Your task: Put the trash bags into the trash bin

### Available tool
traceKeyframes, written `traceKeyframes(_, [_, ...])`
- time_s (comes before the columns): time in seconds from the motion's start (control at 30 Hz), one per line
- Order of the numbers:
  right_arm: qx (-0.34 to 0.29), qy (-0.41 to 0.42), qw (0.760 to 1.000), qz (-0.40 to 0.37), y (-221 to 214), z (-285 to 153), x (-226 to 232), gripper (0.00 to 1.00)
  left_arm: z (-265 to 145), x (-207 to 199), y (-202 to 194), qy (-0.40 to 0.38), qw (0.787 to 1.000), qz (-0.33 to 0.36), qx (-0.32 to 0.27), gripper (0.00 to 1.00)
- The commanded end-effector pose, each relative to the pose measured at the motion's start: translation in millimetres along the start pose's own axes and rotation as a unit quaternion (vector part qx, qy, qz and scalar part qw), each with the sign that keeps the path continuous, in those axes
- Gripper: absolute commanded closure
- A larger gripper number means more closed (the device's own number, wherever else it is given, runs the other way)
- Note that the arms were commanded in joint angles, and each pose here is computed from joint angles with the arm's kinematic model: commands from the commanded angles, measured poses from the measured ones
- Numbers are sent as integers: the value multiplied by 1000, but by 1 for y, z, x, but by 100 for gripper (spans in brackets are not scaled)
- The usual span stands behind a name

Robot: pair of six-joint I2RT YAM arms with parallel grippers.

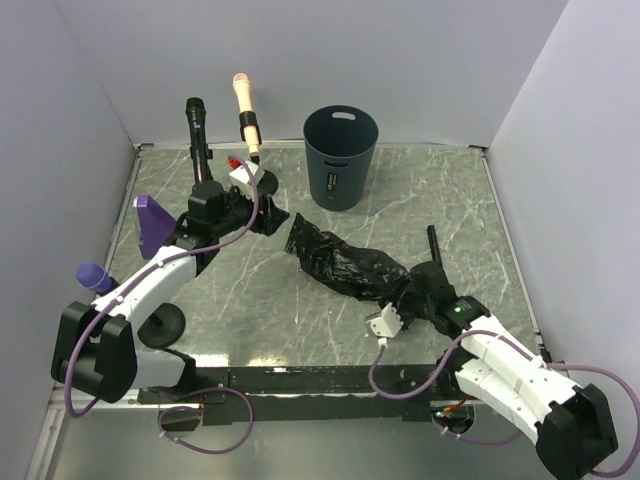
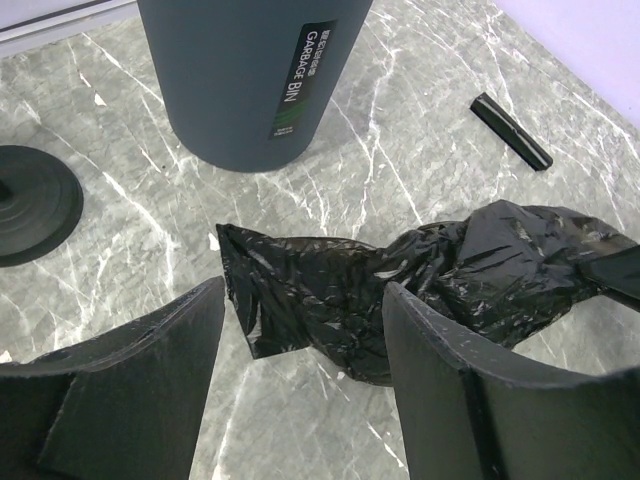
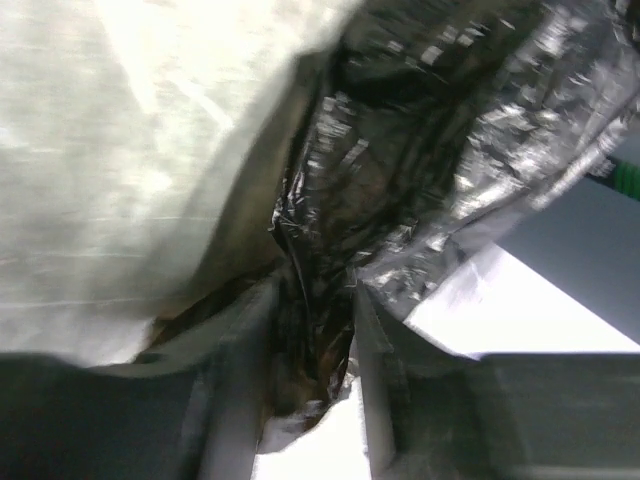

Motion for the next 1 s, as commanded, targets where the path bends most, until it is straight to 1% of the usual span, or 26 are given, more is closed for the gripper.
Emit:
traceKeyframes(0.0, [24,-63,997,23,-2,-7,-42,69,3,2,15,1,1000,12,-27,31])
traceKeyframes(0.07, [5,-54,996,72,5,-17,-59,77,3,1,15,-1,1000,10,-25,32])
traceKeyframes(0.13, [-25,-29,990,135,15,-31,-73,80,2,-1,17,-7,1000,13,-26,32])
traceKeyframes(0.17, [-42,-21,984,171,22,-40,-83,83,1,-2,18,-13,999,15,-26,32])
traceKeyframes(0.23, [-78,21,960,269,36,-54,-100,90,-2,-6,21,-25,999,18,-30,32])
traceKeyframes(0.3, [-99,49,932,345,47,-66,-118,100,-5,-10,20,-43,998,30,-24,32])
traceKeyframes(0.37, [-128,67,901,409,56,-73,-134,100,-10,-14,20,-57,997,38,-22,32])
traceKeyframes(0.43, [-156,83,875,451,64,-77,-148,100,-17,-19,22,-71,995,58,-30,33])
traceKeyframes(0.5, [-166,82,859,478,67,-79,-160,100,-24,-24,23,-84,993,73,-38,34])
traceKeyframes(0.57, [-172,65,838,513,62,-80,-172,100,-33,-28,29,-79,993,74,-50,33])
traceKeyframes(0.6, [-188,56,827,527,60,-83,-182,100,-38,-28,31,-66,994,73,-58,32])
traceKeyframes(0.67, [-215,50,789,573,51,-90,-200,100,-47,-33,34,-69,991,87,-75,31])
traceKeyframes(0.73, [-244,62,736,628,45,-96,-222,100,-54,-42,32,-102,986,106,-75,31])
traceKeyframes(0.77, [-259,75,709,652,42,-96,-229,100,-55,-44,29,-115,983,128,-70,31])
traceKeyframes(0.83, [-300,100,639,701,37,-98,-242,100,-55,-47,21,-123,979,150,-62,30])
traceKeyframes(0.87, [-332,132,589,724,36,-99,-245,100,-53,-47,17,-124,975,172,-68,29])
traceKeyframes(0.9, [-355,154,552,739,34,-98,-247,100,-50,-48,13,-128,970,193,-72,27])
traceKeyframes(0.93, [-371,168,531,743,34,-98,-248,100,-46,-48,7,-131,962,227,-76,24])
traceKeyframes(0.97, [-379,171,525,743,34,-97,-249,100,-43,-50,5,-136,956,249,-79,22])
Point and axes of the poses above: each gripper's point midway between its finger pads, its own z axis out along the fingers, its own x axis along the line the jaws close on, y = z × x, the point moved 7 cm from there along -z, back along the fingers, and after that the axes turned 5 degrees about z, right-handed, at the moved point
